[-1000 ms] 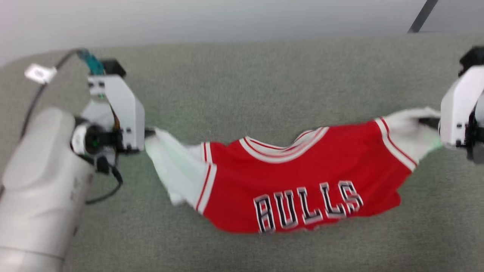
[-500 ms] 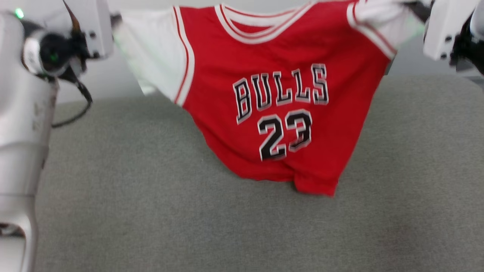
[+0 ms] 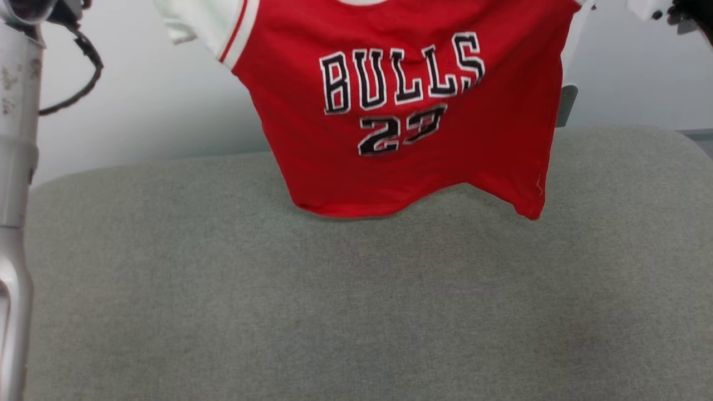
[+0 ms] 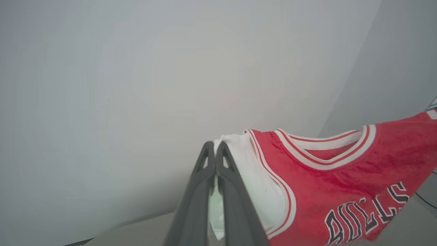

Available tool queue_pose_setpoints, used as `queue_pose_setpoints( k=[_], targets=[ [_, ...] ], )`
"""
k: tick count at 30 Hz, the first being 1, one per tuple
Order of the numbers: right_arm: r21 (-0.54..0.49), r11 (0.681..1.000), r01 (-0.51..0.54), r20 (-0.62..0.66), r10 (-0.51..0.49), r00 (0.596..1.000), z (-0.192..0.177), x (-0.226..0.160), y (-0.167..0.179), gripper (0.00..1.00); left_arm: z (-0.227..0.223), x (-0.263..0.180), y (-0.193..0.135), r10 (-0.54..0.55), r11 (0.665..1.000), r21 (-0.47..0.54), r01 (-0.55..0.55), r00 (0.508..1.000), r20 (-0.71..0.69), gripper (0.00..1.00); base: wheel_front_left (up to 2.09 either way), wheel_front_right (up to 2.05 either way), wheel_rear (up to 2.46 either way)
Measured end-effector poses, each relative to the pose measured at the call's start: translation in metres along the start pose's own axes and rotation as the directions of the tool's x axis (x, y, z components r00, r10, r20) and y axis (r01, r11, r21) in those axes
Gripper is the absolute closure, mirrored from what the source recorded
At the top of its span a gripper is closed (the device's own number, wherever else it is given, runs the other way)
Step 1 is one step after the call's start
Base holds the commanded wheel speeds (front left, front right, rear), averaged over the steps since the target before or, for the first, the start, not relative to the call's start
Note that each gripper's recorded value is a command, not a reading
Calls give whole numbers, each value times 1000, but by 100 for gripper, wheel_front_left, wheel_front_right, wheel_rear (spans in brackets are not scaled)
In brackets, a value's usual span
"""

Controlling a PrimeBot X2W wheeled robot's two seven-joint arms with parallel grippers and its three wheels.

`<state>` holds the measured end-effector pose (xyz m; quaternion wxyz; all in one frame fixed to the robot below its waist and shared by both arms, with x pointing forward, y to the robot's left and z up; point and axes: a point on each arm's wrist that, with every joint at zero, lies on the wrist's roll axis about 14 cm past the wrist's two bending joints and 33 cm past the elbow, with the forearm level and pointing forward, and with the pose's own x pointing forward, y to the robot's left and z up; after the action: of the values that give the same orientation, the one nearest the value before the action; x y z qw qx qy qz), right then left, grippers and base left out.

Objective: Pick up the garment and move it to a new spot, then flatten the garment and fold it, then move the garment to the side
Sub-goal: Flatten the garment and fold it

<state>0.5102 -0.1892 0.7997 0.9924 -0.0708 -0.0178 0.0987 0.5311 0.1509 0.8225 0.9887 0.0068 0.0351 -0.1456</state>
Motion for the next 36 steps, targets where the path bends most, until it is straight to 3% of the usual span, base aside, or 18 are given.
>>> queue_pose_setpoints(
  k=[6,11,18,25,31,36],
  targets=[
    [-26,1000,10,14,-10,1000,2,15,-8,100,14,8,7,9,1000,18,-9,999,49,100,0,0,0],
    [-98,994,52,134,-39,990,20,37,-24,100,31,27,19,35,995,89,-47,990,133,100,0,0,0],
    [-195,967,165,364,-85,927,38,82,-55,100,66,65,30,35,982,164,-99,935,353,100,0,0,0],
    [-222,952,212,391,-113,913,-16,144,-70,100,44,127,39,23,985,145,-98,892,451,100,0,0,0],
    [-237,945,223,341,-134,931,-83,189,-75,100,-14,179,50,22,994,87,-68,891,453,100,0,0,0],
    [-216,962,169,274,-107,956,-158,221,-49,100,-83,212,70,53,995,56,-81,922,383,100,0,0,0]
  ],
)
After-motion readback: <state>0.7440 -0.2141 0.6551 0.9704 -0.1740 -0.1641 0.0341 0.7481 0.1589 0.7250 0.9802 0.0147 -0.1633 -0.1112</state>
